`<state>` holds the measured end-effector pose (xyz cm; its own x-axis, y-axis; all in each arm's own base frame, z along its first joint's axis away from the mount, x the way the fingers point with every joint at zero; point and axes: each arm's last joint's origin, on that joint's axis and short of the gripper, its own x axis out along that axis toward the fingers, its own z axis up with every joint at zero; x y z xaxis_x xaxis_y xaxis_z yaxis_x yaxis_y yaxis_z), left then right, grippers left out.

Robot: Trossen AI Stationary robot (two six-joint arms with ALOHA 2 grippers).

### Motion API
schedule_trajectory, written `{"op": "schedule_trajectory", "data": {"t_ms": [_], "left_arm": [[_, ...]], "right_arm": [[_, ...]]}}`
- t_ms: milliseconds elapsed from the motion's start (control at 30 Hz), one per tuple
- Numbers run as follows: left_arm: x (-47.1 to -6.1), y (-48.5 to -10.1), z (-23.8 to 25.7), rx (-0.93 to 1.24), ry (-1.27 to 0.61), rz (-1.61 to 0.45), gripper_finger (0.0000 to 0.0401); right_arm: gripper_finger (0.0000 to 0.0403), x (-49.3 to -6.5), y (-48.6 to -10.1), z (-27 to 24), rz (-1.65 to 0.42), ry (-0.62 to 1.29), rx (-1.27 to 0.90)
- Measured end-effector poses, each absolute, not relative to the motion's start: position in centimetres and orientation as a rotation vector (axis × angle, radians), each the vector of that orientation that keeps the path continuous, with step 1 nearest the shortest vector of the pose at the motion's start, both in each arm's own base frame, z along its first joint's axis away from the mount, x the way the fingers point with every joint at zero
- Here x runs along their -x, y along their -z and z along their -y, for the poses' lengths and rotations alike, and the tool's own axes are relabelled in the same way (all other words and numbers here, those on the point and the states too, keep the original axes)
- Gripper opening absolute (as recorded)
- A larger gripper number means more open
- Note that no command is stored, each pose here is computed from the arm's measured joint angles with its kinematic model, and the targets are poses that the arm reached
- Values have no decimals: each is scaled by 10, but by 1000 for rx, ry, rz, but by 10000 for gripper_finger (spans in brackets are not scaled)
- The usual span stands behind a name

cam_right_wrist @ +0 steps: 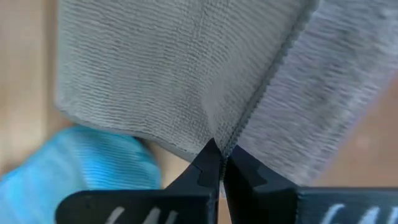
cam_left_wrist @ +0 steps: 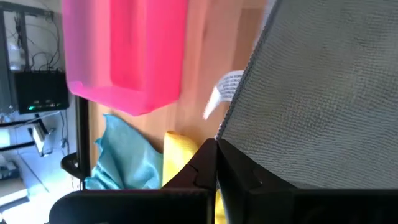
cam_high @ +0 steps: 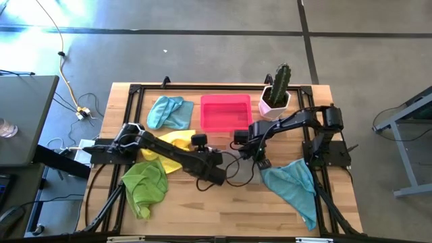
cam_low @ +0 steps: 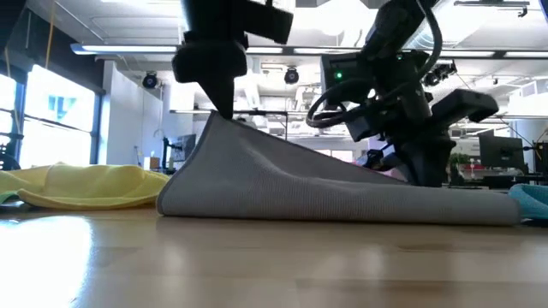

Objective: Fold microfiber towels
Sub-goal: Fold the gray microfiber cloth

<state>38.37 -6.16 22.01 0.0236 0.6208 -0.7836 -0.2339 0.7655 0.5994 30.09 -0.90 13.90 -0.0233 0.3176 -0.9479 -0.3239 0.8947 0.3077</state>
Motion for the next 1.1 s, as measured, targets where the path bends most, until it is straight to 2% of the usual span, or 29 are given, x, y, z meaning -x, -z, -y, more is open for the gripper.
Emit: {"op": "schedule_trajectory", "data": {"t_ms": [333, 533, 800, 1100], "left_arm": [[-387, -220, 39, -310, -722, -1417, 0], [-388, -218, 35, -317, -739, -1419, 0], [-380, -193, 26, -374, -785, -1444, 0], [-381, -174, 10, -392, -847, -1376, 0]], "right_arm": [[0, -301, -150, 16, -1583, -481, 45], [0, -311, -159, 19, -1534, -458, 132], [0, -312, -159, 20, -1542, -419, 148], [0, -312, -159, 20, -1553, -355, 76]]}}
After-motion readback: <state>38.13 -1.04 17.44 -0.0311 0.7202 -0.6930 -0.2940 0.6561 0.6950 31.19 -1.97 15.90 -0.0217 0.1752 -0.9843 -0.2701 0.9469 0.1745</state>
